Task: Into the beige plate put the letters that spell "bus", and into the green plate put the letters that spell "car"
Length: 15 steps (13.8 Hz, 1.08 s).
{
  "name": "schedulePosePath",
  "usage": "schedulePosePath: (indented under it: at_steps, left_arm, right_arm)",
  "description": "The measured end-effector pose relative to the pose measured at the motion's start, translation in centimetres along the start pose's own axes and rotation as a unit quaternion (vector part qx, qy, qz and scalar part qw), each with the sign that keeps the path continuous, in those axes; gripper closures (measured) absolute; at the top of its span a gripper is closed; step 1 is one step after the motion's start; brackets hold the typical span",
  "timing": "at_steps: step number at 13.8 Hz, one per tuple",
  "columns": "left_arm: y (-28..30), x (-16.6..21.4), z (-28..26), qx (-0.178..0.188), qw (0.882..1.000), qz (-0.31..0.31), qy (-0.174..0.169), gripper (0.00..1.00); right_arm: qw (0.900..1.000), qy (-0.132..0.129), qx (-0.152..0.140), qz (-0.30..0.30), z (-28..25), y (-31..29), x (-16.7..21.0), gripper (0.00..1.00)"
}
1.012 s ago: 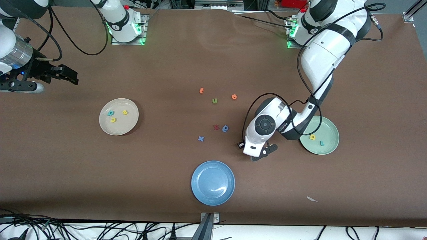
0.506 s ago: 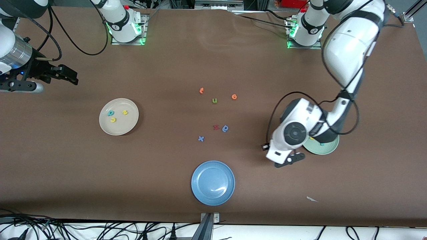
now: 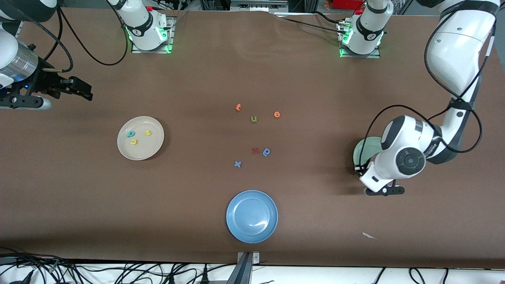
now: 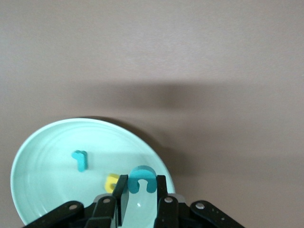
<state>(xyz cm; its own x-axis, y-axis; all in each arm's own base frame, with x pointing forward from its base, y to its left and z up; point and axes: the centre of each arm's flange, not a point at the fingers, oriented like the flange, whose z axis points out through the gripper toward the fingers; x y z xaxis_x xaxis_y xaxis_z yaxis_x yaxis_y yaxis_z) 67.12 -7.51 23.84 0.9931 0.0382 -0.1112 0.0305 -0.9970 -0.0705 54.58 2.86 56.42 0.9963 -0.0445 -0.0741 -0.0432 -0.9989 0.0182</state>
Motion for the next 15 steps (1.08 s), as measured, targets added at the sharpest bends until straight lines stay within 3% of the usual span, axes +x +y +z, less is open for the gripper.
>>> schedulePosePath:
  at_steps: [3, 7, 10, 14, 15]
  left_arm:
    - [-3.4, -2.6, 0.7, 0.0, 1.0, 0.015, 0.016, 0.69]
    - [-4.7, -3.0, -2.5, 0.024, 1.0, 0.01, -0.002, 0.34]
    - [-4.4, -2.4, -6.0, 0.019, 1.0, 0.0, -0.002, 0.03]
    - [-5.5, -1.9, -8.5, 0.022, 1.0, -0.007, -0.018, 0.0]
    - [-5.9, -1.8, -9.4, 0.009, 1.0, -0.001, -0.019, 0.0]
  right_arm:
    - [1.0, 0.0, 0.0, 0.0, 0.0, 0.0, 0.0, 0.0]
    - [1.0, 0.0, 0.0, 0.0, 0.0, 0.0, 0.0, 0.0]
    - [1.0, 0.0, 0.0, 0.0, 0.0, 0.0, 0.0, 0.0]
    - [1.0, 0.002, 0.004, 0.0, 0.0, -0.1, 0.1, 0.0]
    - [1.0, 0.003, 0.005, 0.0, -0.2, -0.1, 0.2, 0.0]
